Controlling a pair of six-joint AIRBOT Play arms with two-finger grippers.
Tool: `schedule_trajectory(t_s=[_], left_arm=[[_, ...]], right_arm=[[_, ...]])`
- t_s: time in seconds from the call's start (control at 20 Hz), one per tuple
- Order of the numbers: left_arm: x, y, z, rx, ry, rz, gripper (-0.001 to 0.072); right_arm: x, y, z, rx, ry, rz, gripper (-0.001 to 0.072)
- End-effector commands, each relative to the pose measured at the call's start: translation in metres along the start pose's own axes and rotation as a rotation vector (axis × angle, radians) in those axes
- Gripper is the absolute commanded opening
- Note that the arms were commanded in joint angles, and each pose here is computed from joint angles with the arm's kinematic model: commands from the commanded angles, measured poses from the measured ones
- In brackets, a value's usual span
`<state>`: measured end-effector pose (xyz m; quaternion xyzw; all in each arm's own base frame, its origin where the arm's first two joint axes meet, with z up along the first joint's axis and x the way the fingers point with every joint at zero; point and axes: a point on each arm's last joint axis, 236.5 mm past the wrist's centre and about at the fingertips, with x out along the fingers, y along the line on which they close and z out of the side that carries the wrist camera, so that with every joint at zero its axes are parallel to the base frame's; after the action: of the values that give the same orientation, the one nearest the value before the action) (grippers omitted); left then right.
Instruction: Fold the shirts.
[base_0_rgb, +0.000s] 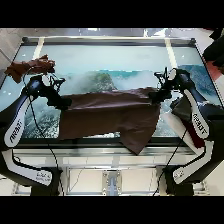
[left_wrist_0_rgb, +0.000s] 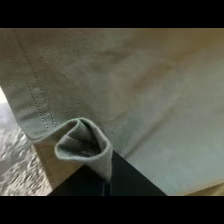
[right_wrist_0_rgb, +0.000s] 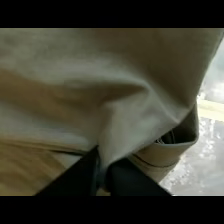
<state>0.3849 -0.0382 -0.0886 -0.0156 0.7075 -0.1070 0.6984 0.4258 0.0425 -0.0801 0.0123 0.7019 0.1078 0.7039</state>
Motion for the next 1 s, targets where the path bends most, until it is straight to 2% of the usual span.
schedule_trajectory(t_s=[0.0,0.05,0.1,0.25,0.35,0.45,0.5,0.55,0.65,0.7,0.75,0.8,0.85,0.95], left_arm=[[0.003,-0.003,0.02,-0.057,-0.117,-0.016,0.0354],[-0.01,-0.003,0.03,-0.065,-0.169,-0.01,0.0583],[-0.029,-0.004,0.035,-0.076,-0.221,-0.007,0.0601],[-0.105,-0.002,0.031,-0.034,-0.384,0.063,0.06],[-0.143,0.013,0.001,-0.032,-0.473,0.147,0.0599],[-0.136,0.034,-0.054,-0.18,-0.504,0.168,0.0599],[-0.135,0.037,-0.06,-0.213,-0.515,0.165,0.0599],[-0.104,0.051,-0.105,-0.495,-0.562,0.118,0.0599],[-0.07,0.051,-0.14,-0.805,-0.609,0.009,0.0599],[-0.055,0.042,-0.151,-0.887,-0.607,-0.062,0.0599],[-0.042,0.029,-0.157,-0.94,-0.593,-0.138,0.0598],[-0.031,0.016,-0.161,-0.985,-0.574,-0.209,0.0599],[-0.022,0.007,-0.163,-1.015,-0.549,-0.257,0.0599],[-0.012,-0.006,-0.163,-1.061,-0.517,-0.332,0.0598]], right_arm=[[-0.004,0.007,0.003,0.002,-0.017,0.026,0.0334],[-0.019,0.01,0.002,-0.009,-0.011,0.026,0.0417],[-0.04,0.009,0.001,-0.032,-0.016,0.008,0.0417],[-0.117,-0.005,-0.01,-0.11,-0.113,-0.093,0.0411],[-0.155,-0.023,-0.032,-0.052,-0.181,-0.106,0.0411],[-0.163,-0.039,-0.068,0.061,-0.22,-0.046,0.0411],[-0.16,-0.039,-0.076,0.089,-0.228,-0.021,0.0411],[-0.14,-0.031,-0.103,0.198,-0.264,0.108,0.0412],[-0.102,-0.011,-0.132,0.317,-0.271,0.264,0.0415],[-0.079,0.0,-0.148,0.37,-0.238,0.324,0.042],[-0.056,0.012,-0.166,0.406,-0.177,0.37,0.0467],[-0.038,0.024,-0.18,0.429,-0.122,0.409,0.0581],[-0.02,0.034,-0.193,0.445,-0.075,0.438,0.0625],[0.003,0.042,-0.205,0.461,-0.058,0.448,0.0625]])
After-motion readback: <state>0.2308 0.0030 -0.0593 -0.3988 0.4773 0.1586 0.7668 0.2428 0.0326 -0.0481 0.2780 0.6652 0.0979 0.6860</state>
